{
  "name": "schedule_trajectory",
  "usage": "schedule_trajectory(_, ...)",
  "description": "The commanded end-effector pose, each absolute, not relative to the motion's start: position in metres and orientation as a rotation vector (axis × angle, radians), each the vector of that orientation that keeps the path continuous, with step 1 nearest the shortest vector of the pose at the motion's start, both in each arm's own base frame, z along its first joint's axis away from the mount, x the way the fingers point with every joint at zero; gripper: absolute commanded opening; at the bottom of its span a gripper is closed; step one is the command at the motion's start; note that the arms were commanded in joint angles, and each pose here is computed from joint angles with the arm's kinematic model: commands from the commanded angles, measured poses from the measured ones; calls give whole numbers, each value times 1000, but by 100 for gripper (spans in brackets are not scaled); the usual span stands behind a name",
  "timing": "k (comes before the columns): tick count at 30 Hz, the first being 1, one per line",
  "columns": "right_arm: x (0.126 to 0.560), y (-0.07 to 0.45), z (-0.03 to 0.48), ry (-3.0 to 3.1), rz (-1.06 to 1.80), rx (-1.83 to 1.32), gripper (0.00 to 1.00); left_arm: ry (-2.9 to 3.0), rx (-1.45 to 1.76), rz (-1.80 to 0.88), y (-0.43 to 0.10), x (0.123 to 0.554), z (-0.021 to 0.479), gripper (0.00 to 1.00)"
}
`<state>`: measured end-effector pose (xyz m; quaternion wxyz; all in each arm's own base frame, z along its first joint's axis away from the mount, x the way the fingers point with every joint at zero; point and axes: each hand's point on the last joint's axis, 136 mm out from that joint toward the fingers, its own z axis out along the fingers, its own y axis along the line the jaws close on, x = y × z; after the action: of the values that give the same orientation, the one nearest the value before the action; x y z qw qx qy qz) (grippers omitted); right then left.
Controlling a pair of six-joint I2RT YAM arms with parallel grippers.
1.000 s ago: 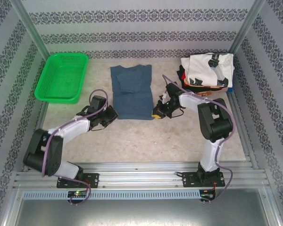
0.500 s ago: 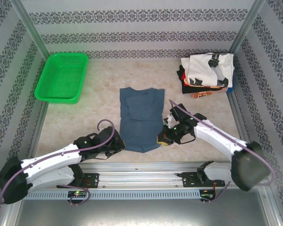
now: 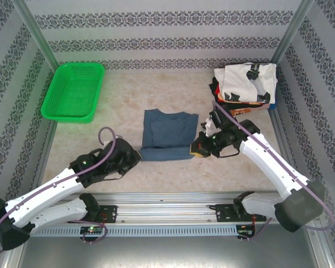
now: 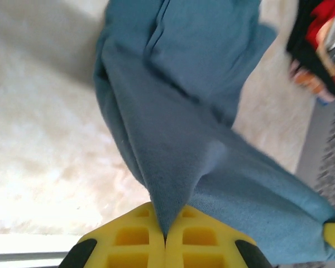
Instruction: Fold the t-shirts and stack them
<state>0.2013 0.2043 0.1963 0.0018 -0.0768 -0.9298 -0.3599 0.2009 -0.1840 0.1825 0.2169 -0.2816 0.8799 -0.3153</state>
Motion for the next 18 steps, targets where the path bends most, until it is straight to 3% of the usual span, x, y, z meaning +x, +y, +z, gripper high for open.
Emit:
schedule_trajectory(1, 214, 197, 200, -2932, -1085, -229, 1, 2440, -738, -877, -180, 219, 194, 0)
schedule_trajectory(18, 334, 187, 171, -2966, -1035, -298, 0, 2457, -631, -1072, -202, 370, 201, 0)
